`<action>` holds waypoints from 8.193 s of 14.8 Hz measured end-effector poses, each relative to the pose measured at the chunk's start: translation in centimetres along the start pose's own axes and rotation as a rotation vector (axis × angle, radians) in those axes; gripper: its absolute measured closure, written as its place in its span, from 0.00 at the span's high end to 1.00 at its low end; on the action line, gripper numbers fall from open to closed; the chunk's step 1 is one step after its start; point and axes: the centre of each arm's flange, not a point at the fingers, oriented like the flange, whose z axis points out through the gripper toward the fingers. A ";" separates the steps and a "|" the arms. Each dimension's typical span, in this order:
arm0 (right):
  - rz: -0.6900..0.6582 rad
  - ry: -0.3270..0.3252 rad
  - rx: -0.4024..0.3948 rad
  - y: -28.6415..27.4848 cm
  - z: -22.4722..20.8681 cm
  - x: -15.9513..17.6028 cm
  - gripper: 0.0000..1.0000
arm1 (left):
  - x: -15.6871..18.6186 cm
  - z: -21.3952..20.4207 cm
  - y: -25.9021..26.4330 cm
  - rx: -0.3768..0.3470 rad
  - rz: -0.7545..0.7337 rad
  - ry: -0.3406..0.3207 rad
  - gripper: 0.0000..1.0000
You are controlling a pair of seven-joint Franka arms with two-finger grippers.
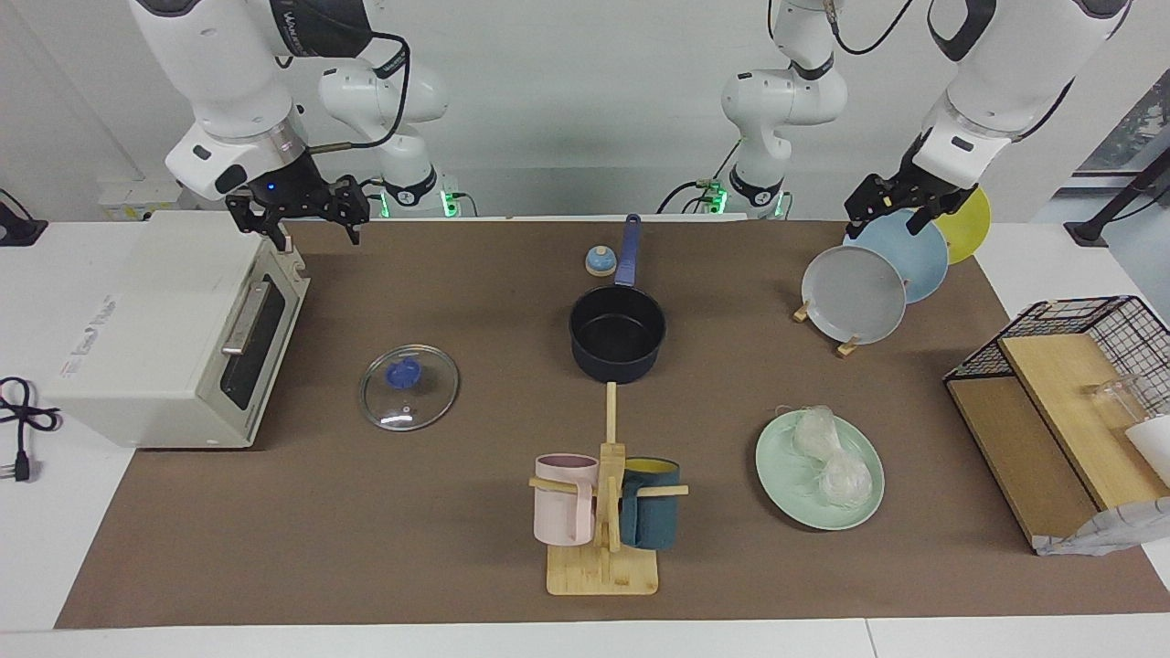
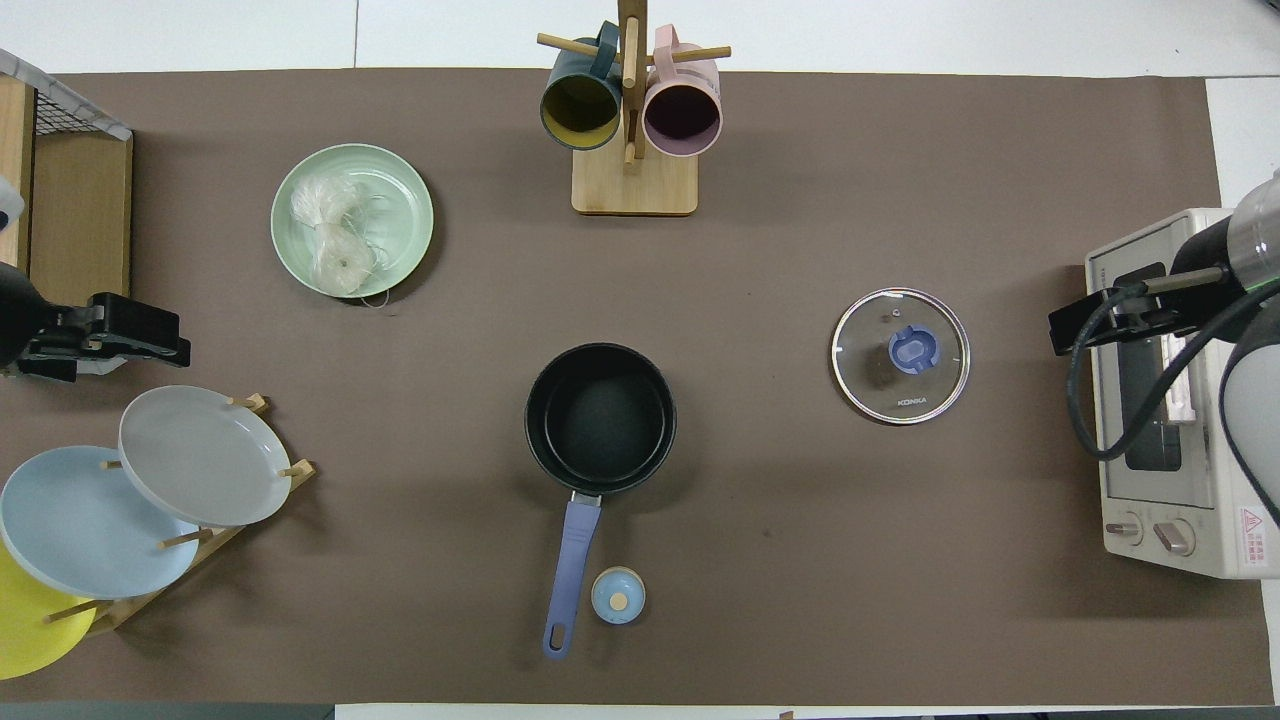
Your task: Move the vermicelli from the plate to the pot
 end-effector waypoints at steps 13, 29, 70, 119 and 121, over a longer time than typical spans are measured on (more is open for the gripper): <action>-0.001 -0.023 0.001 0.0 0.2 -0.2 1.00 | 0.7 -0.2 -0.5 -0.008 -0.003 0.054 1.00; -0.055 0.102 0.037 -0.9 22.4 6.4 1.00 | 16.5 24.3 2.3 -0.022 -0.070 0.130 1.00; -0.199 0.074 0.033 -3.6 19.3 7.3 0.66 | -10.0 21.4 32.8 -0.179 -0.179 -0.056 0.14; 0.137 0.123 0.060 -40.7 19.8 2.3 0.66 | -0.4 1.5 1.0 0.017 0.053 0.016 1.00; 0.136 0.108 0.048 -40.8 19.8 2.1 0.66 | 0.0 2.1 1.3 0.020 0.053 0.004 1.00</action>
